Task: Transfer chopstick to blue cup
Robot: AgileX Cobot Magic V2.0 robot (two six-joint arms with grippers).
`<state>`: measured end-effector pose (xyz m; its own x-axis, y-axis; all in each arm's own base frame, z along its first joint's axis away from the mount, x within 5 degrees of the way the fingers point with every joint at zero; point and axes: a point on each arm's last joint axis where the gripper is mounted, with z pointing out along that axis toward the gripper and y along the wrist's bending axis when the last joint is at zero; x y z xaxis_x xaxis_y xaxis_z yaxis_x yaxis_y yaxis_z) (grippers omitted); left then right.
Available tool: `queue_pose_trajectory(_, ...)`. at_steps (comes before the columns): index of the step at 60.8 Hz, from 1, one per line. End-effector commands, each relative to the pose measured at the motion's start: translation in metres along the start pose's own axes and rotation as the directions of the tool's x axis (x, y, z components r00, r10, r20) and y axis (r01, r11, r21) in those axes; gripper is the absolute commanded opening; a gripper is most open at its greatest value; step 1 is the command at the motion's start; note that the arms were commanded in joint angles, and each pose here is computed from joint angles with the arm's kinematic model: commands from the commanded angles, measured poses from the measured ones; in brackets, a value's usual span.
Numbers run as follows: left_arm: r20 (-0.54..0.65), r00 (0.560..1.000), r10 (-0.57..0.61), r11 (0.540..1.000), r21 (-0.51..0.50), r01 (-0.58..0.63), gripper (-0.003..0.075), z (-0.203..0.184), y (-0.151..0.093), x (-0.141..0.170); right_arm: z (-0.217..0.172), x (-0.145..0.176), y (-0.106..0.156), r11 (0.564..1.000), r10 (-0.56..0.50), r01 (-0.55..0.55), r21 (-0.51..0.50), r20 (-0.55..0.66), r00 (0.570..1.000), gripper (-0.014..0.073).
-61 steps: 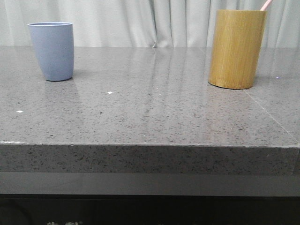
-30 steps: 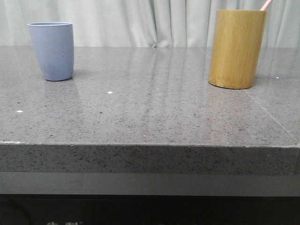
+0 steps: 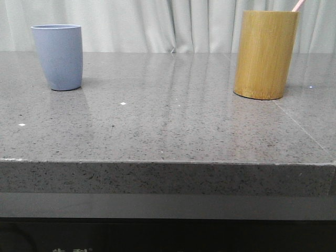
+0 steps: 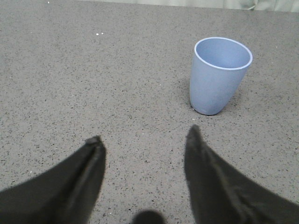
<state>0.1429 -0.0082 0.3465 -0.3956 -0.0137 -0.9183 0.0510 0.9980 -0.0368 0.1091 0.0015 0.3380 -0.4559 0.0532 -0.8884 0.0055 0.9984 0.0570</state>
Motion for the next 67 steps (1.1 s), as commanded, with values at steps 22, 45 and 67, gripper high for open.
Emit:
queue_pose_trajectory(22, -0.004, 0.995, 0.099, 0.99, 0.102, -0.098, 0.0448, 0.026, -0.023, -0.071, -0.004, -0.015, 0.001, 1.0, 0.0, 0.0, -0.003, 0.093, 0.996, 0.0561)
queue_pose_trajectory(45, -0.254, 0.954, 0.161, 0.979, 0.166, -0.121, 0.0374, 0.105, -0.048, -0.119, -0.004, -0.015, 0.001, 1.0, 0.0, 0.0, -0.003, 0.093, 0.996, 0.0561)
queue_pose_trajectory(67, -0.371, 0.911, 0.177, 0.978, 0.174, -0.12, 0.0333, 0.185, -0.06, -0.136, -0.004, -0.015, 0.001, 1.0, 0.0, 0.0, -0.003, 0.091, 0.996, 0.0561)
